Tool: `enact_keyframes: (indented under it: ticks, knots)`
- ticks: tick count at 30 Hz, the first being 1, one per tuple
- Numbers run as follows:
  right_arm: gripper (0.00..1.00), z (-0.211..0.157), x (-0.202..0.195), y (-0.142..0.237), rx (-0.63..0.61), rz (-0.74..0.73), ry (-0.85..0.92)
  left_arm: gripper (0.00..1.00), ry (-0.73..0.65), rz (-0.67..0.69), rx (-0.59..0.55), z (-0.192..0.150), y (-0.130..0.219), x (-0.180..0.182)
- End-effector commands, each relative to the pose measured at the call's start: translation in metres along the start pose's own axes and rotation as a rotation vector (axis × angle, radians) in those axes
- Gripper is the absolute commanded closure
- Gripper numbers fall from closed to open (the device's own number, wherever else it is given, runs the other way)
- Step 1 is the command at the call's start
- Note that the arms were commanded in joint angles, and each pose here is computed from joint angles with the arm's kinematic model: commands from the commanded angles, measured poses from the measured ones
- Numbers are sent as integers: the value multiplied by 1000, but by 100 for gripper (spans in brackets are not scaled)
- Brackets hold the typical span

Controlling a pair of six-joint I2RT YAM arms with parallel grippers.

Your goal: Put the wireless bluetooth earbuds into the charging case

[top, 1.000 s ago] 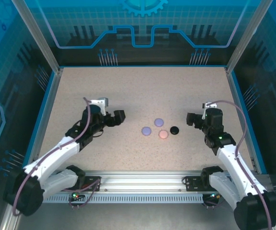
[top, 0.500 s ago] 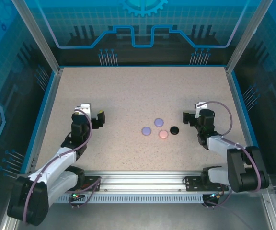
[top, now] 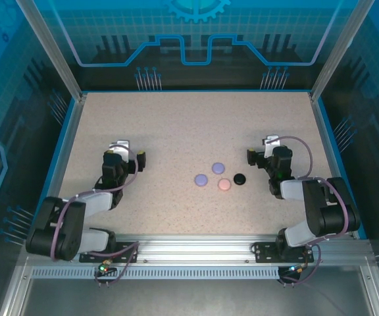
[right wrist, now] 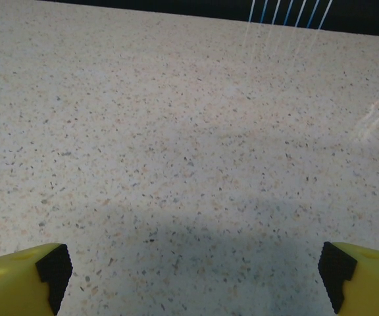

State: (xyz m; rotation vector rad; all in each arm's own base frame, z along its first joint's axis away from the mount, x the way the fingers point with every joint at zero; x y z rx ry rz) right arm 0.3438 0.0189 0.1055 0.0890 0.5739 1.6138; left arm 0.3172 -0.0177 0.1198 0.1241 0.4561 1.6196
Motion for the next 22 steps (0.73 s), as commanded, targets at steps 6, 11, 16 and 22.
enact_keyframes:
  ticks: [6, 11, 16, 22]
  knots:
    - [0, 10, -4, -2, -33, 0, -10, 1, 25, -105, -82, 1, -23, -1]
    - [0, 10, -2, -2, -31, -1, -4, 1, 51, -89, -35, 4, -32, 3]
    - [0, 11, -2, -3, -32, 6, -3, 1, 83, -57, -21, 6, -35, 10]
    - [0, 10, -3, -3, -32, 14, -8, 1, 83, -56, -20, 6, -35, 10]
Point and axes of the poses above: each hand's point on the last joint's axis, 136 mm out from that joint toward the fingers, its own y axis back along the fingers, its own x axis along the line the jaws close on, z = x × y, the point moved 5 cm from there along y, back along the fingers, and after that the axes turned 13 degrees about y, right-handed, at the moved point
